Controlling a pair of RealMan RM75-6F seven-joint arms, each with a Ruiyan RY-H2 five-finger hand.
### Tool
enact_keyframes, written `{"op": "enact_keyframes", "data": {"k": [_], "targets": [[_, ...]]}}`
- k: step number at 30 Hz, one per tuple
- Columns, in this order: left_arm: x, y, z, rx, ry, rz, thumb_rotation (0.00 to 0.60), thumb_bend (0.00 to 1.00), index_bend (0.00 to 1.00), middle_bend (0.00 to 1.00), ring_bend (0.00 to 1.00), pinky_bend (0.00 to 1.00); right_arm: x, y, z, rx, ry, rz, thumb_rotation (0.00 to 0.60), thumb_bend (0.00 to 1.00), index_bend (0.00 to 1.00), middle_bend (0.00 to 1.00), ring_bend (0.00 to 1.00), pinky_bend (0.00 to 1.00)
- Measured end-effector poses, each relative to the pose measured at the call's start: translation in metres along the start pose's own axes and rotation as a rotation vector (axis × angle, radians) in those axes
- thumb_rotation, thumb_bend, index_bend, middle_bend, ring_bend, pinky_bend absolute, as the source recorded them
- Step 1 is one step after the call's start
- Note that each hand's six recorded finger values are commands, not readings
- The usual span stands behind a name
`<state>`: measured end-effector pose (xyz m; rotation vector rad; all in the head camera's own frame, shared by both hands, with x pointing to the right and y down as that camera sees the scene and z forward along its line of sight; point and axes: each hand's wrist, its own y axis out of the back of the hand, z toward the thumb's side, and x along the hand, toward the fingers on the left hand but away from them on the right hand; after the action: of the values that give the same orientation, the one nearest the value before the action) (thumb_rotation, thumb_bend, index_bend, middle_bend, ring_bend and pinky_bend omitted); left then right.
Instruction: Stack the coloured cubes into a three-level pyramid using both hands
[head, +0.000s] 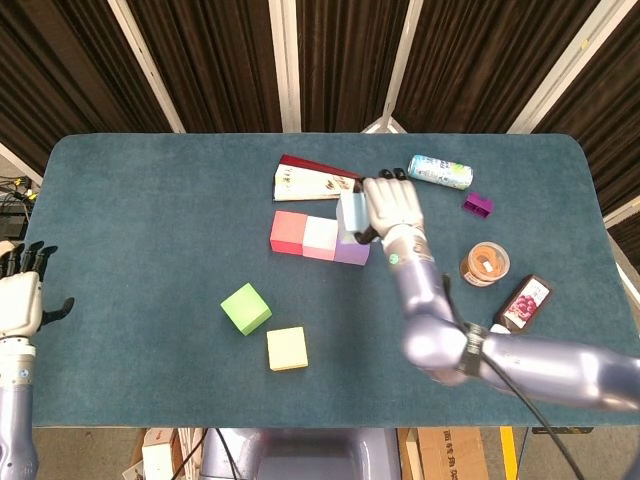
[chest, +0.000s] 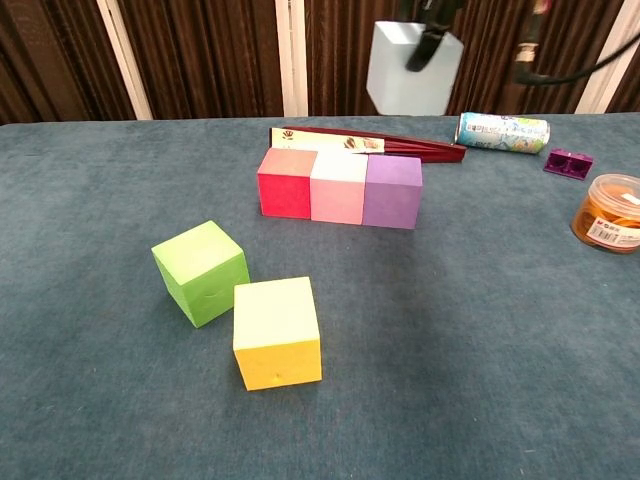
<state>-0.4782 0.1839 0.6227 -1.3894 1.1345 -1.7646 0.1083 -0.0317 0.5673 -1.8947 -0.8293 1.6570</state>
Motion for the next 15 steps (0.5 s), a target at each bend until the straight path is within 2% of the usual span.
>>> {"op": "enact_keyframes", "data": {"k": [8, 15], "targets": [[0.001, -0.002, 0.001, 0.022, 0.026, -0.002, 0.600, 0.31, 0.16, 0.07, 0.00, 0.00, -0.025, -0.013, 0.013, -0.059, -0.102, -0.030, 0.600, 0.27, 0.37, 0.32, 0.12, 0.00], [0.004, -0.005, 0.002, 0.033, 0.037, -0.006, 0.600, 0.31, 0.16, 0.07, 0.00, 0.00, -0.040, -0.026, 0.022, -0.072, -0.169, -0.019, 0.600, 0.27, 0.37, 0.32, 0.13, 0.00]]}}
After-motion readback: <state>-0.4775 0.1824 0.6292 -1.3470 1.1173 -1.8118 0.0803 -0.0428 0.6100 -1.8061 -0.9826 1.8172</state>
